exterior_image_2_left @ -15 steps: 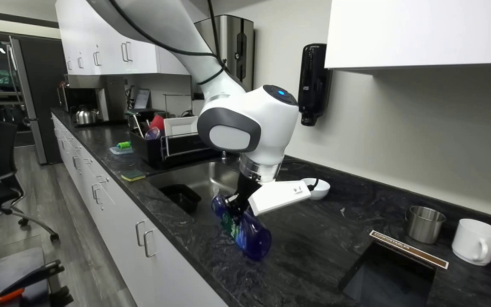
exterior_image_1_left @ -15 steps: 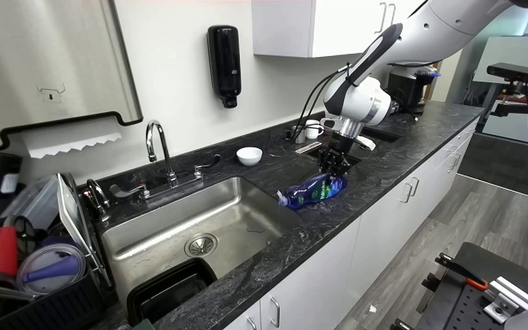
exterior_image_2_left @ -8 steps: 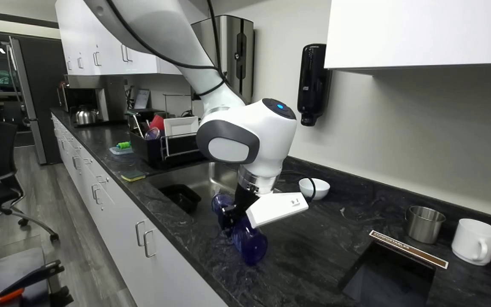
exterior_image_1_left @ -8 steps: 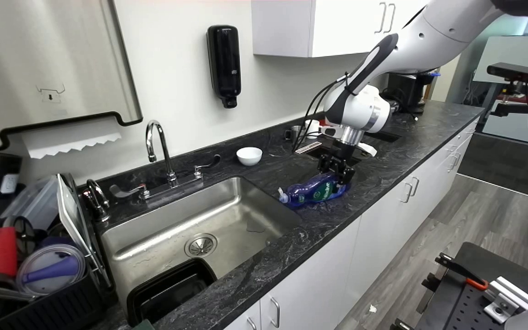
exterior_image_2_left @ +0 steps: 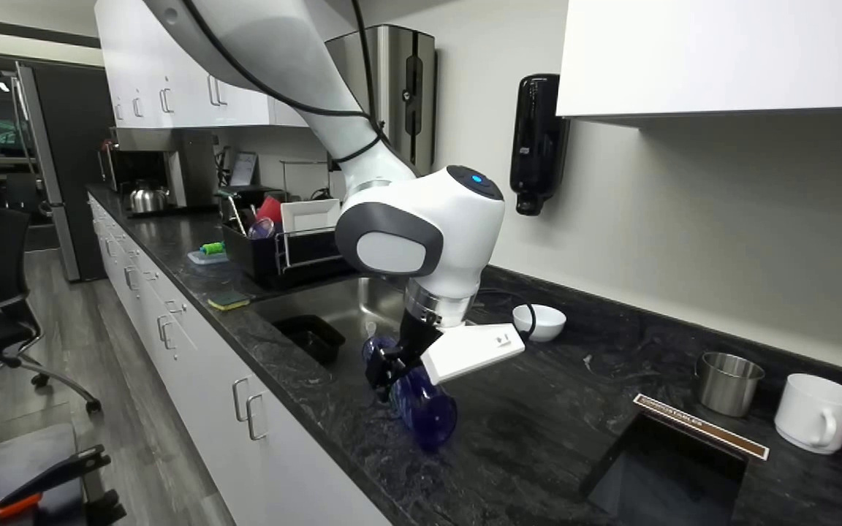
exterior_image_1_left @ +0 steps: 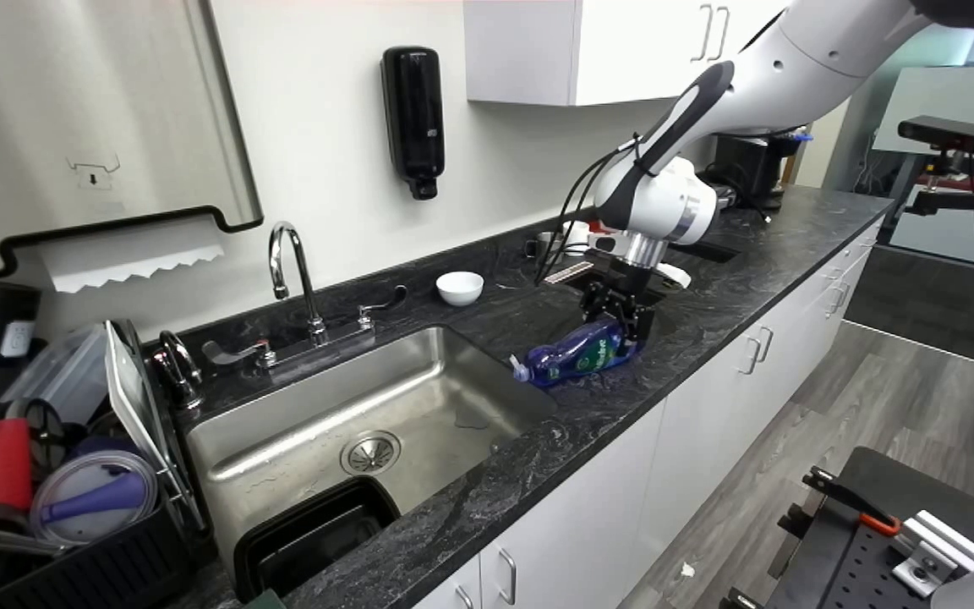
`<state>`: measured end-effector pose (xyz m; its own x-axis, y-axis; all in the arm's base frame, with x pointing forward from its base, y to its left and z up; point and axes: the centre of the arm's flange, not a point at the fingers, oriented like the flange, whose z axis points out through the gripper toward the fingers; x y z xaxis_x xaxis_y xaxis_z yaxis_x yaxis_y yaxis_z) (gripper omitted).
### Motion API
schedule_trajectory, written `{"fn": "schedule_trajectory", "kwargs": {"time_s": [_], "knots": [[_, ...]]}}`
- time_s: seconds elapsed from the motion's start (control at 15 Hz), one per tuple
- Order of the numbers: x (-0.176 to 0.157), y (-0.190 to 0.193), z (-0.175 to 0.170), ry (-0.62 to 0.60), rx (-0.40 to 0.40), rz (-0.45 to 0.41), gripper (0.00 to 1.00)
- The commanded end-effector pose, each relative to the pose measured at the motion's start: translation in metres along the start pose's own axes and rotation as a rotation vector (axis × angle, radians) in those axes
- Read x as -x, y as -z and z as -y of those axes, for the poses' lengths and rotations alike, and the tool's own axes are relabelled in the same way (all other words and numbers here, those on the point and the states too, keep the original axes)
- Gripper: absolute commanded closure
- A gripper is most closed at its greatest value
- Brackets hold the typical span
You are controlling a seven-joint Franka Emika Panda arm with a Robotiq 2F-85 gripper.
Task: Pour some of the soap in the sink
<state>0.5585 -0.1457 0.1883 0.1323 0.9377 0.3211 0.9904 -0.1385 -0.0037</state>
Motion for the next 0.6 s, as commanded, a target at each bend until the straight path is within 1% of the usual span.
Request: {"fn": "schedule_trajectory", "kwargs": {"time_s": [0.0,0.53], "knots": [[-0.007,-0.02,0.006,0.024,-0.021,0.004,0.0],[-0.037,-0.032,0.006,0.066,-0.047,-0.005,0.0]]}}
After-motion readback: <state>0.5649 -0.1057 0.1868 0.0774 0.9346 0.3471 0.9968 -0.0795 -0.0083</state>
